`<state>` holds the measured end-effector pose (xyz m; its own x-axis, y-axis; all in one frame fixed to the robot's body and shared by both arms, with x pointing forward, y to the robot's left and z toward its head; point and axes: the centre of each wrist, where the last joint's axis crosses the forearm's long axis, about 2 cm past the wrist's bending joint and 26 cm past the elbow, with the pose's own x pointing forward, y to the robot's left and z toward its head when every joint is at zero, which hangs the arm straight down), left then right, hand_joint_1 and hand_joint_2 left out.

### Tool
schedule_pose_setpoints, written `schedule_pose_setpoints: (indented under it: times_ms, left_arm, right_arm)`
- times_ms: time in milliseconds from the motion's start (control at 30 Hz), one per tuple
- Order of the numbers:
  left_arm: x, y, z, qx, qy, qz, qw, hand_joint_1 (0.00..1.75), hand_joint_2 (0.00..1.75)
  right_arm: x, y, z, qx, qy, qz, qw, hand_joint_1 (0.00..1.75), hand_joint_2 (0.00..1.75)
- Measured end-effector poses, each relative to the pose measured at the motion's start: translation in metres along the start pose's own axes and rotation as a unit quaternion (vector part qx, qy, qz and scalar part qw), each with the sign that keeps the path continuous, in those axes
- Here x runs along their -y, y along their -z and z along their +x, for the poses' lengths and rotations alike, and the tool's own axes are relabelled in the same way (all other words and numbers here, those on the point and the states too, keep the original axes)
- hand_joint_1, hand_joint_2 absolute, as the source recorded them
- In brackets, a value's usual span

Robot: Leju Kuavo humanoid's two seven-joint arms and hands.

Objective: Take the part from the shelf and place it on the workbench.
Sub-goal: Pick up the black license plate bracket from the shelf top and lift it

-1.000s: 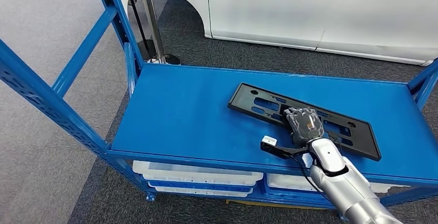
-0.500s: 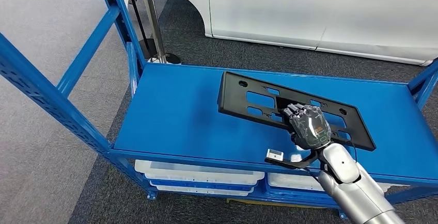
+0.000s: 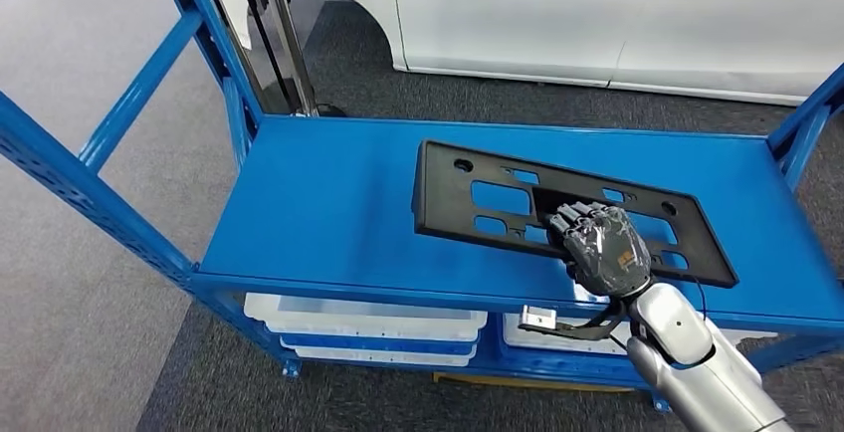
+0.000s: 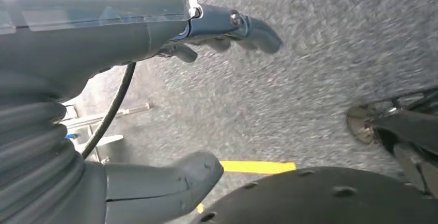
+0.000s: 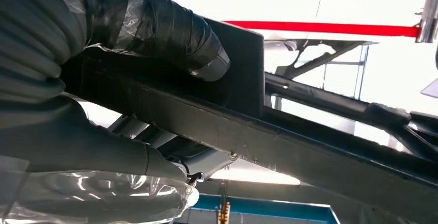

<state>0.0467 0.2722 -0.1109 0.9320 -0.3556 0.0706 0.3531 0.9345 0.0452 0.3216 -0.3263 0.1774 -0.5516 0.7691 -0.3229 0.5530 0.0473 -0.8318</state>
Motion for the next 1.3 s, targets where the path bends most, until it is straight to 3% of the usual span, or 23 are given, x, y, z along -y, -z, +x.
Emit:
schedule_pose_setpoints:
  times_ms: [500,1300]
  left_arm:
    - [-0.015,0.000,-0.002,-0.005,-0.020,0.010,1.000,0.00,1.75]
    - [-0.015,0.001,-0.003,0.001,-0.003,0.006,1.000,0.00,1.75]
  right_arm:
    - [0.000,0.018,0.021,0.028,0.009,-0.016,0.999,1.75,1.75]
    - [0.001,0.012,0.024,0.013,0.026,-0.021,0.999,1.75,1.75]
